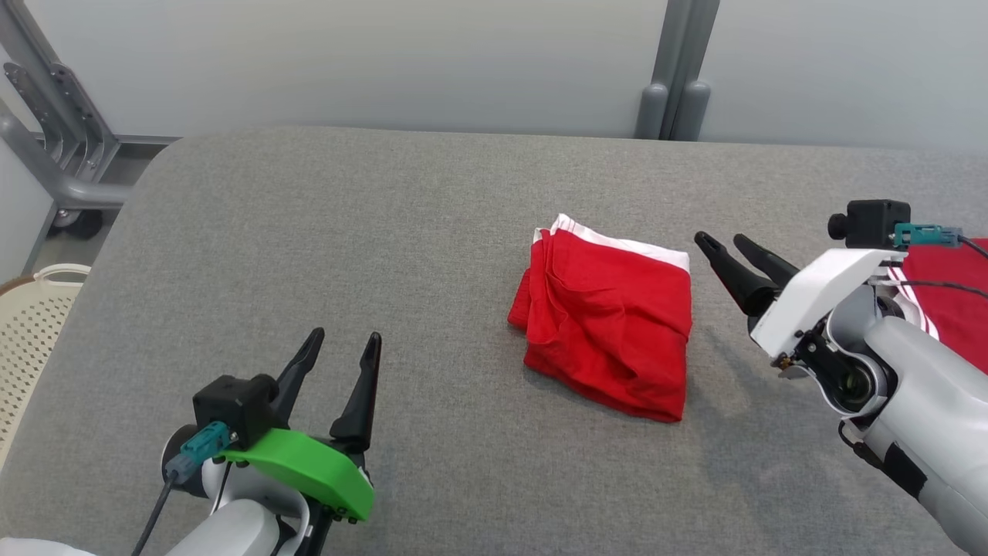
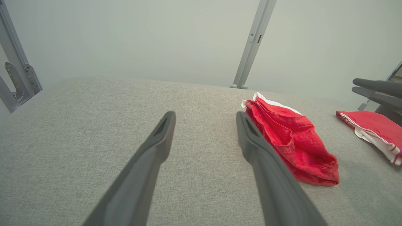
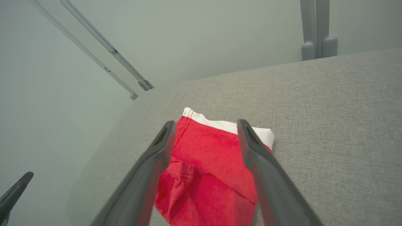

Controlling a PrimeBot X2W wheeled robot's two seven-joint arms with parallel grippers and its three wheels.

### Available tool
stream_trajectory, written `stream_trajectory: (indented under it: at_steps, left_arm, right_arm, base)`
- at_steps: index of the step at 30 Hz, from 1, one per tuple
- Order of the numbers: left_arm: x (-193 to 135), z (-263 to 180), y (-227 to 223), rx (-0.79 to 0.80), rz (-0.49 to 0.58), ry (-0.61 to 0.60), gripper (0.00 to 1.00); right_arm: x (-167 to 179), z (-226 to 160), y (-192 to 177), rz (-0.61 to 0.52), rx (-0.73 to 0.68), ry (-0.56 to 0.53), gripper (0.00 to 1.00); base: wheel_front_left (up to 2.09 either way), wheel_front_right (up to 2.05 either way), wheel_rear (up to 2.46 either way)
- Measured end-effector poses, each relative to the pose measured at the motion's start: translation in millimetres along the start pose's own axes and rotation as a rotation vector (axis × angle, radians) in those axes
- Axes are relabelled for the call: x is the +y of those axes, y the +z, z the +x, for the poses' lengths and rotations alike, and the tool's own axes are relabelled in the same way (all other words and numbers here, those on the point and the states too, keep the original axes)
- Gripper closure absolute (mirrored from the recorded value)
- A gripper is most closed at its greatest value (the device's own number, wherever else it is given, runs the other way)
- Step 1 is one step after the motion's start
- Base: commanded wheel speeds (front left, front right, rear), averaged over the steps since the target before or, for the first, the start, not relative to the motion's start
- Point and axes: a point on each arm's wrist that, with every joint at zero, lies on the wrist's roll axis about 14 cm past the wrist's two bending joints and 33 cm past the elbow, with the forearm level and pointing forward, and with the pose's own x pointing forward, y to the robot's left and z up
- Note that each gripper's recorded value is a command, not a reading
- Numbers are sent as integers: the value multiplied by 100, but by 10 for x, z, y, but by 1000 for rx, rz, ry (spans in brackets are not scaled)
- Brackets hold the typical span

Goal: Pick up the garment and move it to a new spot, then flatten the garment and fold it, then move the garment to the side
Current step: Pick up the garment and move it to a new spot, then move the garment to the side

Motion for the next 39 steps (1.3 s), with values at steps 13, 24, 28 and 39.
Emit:
stream_trajectory:
  at_steps: [13,24,28,39]
  left_arm:
    - [49,-41,-14,7,-2,16,0]
    - [135,-87,-36,14,-6,46,0]
    - [177,-114,-44,16,-8,61,0]
    - [265,-157,-52,18,-11,92,0]
  right_arm:
    - [-235,32,-197,-47,54,-78,100]
    - [-96,236,-694,-45,246,-73,100]
    - [-98,278,-885,-23,307,-94,100]
    - [499,438,-1196,-27,375,60,100]
  base:
    - [0,0,0]
    - [0,0,0]
    - [0,0,0]
    - [0,0,0]
